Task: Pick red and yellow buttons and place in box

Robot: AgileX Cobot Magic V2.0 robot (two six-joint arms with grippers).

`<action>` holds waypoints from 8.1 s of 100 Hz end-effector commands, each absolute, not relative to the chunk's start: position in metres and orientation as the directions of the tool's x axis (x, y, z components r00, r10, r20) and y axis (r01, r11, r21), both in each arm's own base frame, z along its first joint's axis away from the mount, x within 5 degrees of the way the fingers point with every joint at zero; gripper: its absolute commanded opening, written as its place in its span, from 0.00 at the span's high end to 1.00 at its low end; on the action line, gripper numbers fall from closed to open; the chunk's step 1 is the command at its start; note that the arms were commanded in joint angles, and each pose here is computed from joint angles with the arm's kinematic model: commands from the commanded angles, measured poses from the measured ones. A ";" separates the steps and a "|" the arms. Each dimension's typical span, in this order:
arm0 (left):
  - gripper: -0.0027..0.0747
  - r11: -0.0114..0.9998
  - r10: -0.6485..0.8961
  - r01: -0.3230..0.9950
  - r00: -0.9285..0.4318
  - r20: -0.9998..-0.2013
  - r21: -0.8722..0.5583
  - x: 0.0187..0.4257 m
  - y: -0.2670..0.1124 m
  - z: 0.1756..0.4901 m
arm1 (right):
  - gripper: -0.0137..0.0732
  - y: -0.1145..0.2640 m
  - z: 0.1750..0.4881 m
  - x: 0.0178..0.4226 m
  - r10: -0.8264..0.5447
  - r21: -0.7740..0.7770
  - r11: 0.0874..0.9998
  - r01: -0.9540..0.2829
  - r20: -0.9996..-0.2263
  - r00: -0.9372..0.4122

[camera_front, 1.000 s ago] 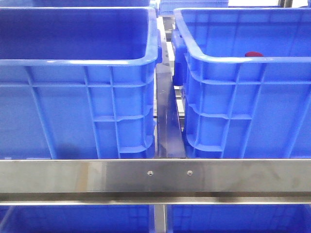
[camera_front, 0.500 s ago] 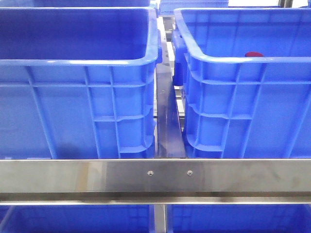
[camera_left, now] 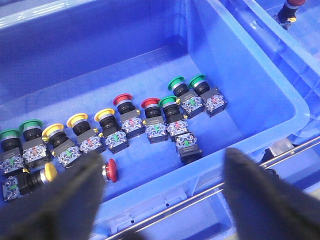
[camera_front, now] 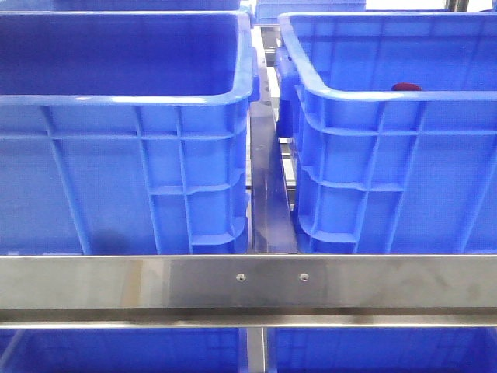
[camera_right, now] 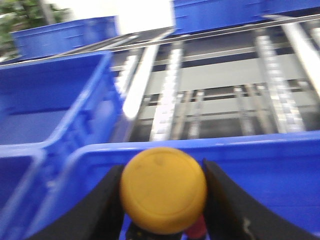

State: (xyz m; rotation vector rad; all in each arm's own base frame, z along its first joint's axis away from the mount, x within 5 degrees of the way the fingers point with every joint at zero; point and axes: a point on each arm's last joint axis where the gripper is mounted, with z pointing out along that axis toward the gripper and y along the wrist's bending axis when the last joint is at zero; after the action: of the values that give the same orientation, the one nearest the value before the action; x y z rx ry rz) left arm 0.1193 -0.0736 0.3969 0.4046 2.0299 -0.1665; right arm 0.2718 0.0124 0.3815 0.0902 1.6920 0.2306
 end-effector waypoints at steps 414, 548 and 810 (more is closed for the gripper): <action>0.99 0.928 0.191 0.368 -0.359 -0.914 0.050 0.119 -0.074 0.409 | 0.92 0.012 0.354 0.124 0.105 0.097 0.982 -0.161 -0.994 0.040; 0.99 0.976 0.092 0.198 -0.019 -0.996 0.087 0.089 -0.018 0.325 | 0.92 0.012 0.354 0.124 0.105 0.097 0.982 -0.162 -0.994 0.040; 0.99 0.998 0.026 0.046 0.091 -0.996 0.030 0.055 -0.003 0.201 | 0.92 0.014 0.354 0.123 0.109 0.100 0.979 -0.175 -0.993 0.039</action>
State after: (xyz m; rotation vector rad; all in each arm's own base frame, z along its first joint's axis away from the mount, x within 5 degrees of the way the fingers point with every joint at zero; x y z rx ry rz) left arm 0.0558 -0.0019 0.2083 0.0617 1.5498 -0.0001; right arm 0.1254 0.0132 0.3438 -0.0475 1.5514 0.2129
